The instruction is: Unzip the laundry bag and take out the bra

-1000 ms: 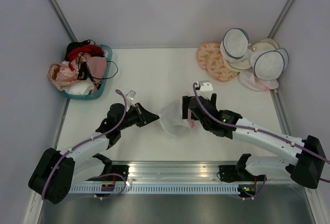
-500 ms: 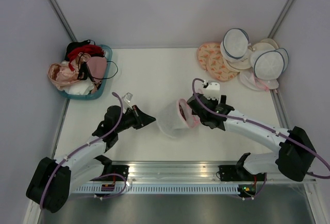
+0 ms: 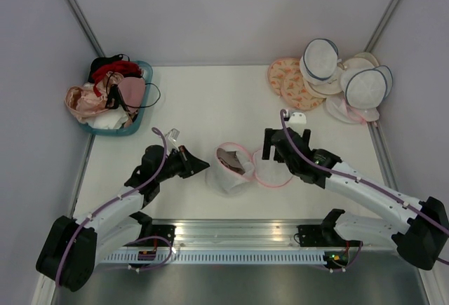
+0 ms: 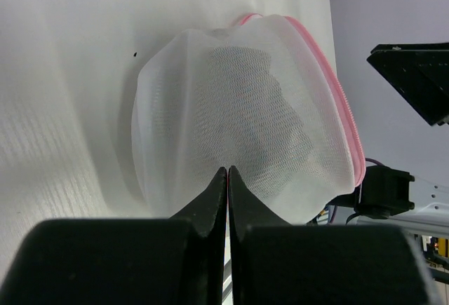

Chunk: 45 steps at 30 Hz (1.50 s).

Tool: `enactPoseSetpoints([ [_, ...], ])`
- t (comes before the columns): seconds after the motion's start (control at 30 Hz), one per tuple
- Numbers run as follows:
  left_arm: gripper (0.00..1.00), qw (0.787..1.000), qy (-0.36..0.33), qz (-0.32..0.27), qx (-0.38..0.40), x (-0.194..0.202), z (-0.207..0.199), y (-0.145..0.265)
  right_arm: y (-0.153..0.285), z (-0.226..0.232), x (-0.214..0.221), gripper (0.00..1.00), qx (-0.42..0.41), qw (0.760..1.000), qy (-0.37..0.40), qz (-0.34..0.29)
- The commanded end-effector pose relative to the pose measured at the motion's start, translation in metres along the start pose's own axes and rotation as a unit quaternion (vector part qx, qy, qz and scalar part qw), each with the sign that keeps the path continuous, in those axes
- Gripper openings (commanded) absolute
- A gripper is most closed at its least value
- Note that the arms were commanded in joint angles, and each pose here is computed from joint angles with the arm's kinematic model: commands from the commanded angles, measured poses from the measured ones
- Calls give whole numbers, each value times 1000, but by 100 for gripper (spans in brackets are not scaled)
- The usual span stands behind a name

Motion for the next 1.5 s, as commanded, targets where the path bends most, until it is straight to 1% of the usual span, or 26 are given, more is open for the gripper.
enactPoseSetpoints([
  [0.0, 2, 1000, -22, -5, 10, -5, -5, -1, 9, 68, -25, 97, -210, 977, 12, -45],
  [0.03, 2, 1000, -21, -4, 11, -5, -5, -1, 10, 75, -30, 97, -230, 972, 9, -52],
  [0.07, 2, 1000, -18, -2, 10, -4, -4, -1, 10, 86, -27, 96, -256, 965, 16, -45],
  [0.17, 3, 1000, -5, 1, -2, -3, 1, -3, 6, 98, -28, 96, -277, 960, 26, -43],
  [0.2, 9, 1000, 7, 3, -25, -1, 9, -2, 5, 101, -28, 96, -282, 958, 28, -41],
  [0.23, 33, 999, 13, -1, -36, -1, 12, -1, 3, 102, -28, 95, -281, 958, 31, -40],
  [0.33, 60, 995, 40, -15, -95, 3, 35, 6, 0, 102, -26, 96, -277, 959, 35, -35],
  [0.37, 62, 995, 44, -28, -89, 2, 33, 9, 0, 103, -25, 96, -279, 959, 36, -35],
  [0.43, 66, 993, 57, -43, -99, 6, 43, 14, 0, 104, -25, 96, -282, 958, 36, -37],
  [0.5, 67, 993, 66, -60, -82, 4, 39, 17, 0, 106, -25, 96, -287, 957, 35, -36],
  [0.57, 67, 992, 82, -64, -68, 8, 42, 18, 0, 109, -27, 96, -294, 954, 35, -36],
  [0.67, 63, 991, 108, -48, -58, 17, 46, 16, -2, 112, -26, 96, -297, 953, 37, -32],
  [0.73, 58, 989, 129, -31, -70, 26, 57, 14, -2, 113, -27, 96, -299, 953, 35, -33],
  [0.8, 57, 988, 142, -26, -57, 27, 55, 11, -3, 115, -26, 96, -302, 952, 34, -29],
  [0.83, 57, 985, 161, -19, -65, 32, 62, 10, -3, 116, -27, 95, -303, 952, 33, -30],
  [1.0, 58, 984, 174, -34, -2, 25, 45, 6, -3, 122, -27, 95, -319, 947, 31, -30],
  [1.03, 58, 982, 184, -36, 0, 24, 44, 5, -1, 126, -26, 95, -332, 942, 32, -28],
  [1.13, 56, 983, 181, -30, 10, 23, 36, 0, -1, 129, -24, 95, -337, 940, 34, -25],
  [1.17, 52, 984, 178, -26, 11, 21, 31, -4, 0, 129, -23, 94, -338, 940, 35, -24],
  [1.2, 41, 984, 175, -23, 16, 19, 26, -7, 0, 130, -23, 94, -338, 940, 35, -23],
  [1.3, 27, 984, 175, -10, 9, 21, 25, -12, 0, 129, -22, 94, -337, 941, 34, -21],
  [1.37, 26, 984, 178, -5, 5, 22, 27, -13, 0, 128, -22, 94, -335, 941, 35, -21],
  [1.47, 21, 984, 178, -1, 12, 24, 26, -13, -1, 128, -20, 94, -335, 941, 34, -19],
])
Point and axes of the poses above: each gripper's point midway between its finger pads, its own y axis back along the fingers, its own z axis along the line the jaws close on, x = y × z, the point moved 3 cm from there along y, back along the fingers, and after that the axes turned 14 degrees about y, right-handed, at the moved point
